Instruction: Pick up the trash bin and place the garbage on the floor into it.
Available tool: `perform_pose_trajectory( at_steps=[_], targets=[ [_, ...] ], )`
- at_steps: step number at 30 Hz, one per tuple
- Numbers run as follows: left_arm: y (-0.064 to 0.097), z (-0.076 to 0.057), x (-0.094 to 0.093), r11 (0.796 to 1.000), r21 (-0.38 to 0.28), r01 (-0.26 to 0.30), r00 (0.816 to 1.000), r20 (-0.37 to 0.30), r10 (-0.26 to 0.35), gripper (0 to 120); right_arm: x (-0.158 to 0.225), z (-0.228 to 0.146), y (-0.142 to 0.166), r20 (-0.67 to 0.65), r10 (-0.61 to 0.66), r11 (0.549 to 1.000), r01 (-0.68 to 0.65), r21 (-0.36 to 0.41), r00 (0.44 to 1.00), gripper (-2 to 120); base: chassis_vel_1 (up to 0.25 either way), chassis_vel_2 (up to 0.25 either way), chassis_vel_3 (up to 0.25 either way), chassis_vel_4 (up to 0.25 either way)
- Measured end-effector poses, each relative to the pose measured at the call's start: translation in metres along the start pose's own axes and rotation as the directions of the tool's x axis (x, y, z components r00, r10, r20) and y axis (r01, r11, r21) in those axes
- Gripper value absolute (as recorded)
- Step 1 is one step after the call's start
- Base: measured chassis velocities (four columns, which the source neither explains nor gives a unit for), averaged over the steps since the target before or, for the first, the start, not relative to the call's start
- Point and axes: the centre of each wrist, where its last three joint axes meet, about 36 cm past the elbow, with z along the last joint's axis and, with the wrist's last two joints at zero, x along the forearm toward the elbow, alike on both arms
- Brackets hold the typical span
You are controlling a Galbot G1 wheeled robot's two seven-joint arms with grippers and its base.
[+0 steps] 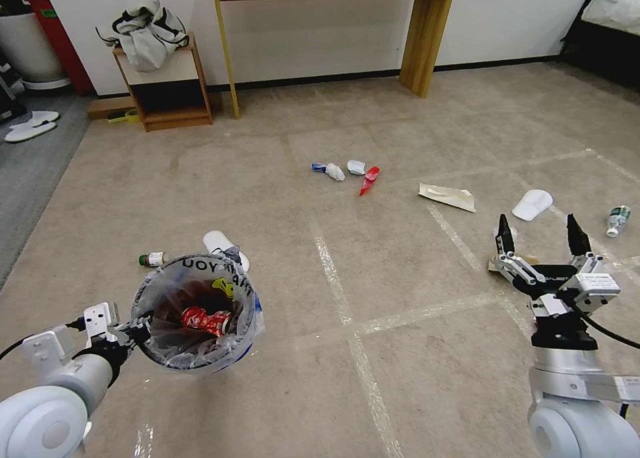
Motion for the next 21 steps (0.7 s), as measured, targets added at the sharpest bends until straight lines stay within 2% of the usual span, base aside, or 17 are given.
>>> perform_pose_trajectory(
  at_steps=[21],
  targets=[
    [0.0024,0.0065,0.0029,1.0,0.013,0.015,1.0,-0.012,-0.015,1,0.0011,0.0023,0.0013,-0.003,-0.016,1.0,0.016,0.005,1.0,100,-0.01,0.012,0.007,-0.008]
  ],
)
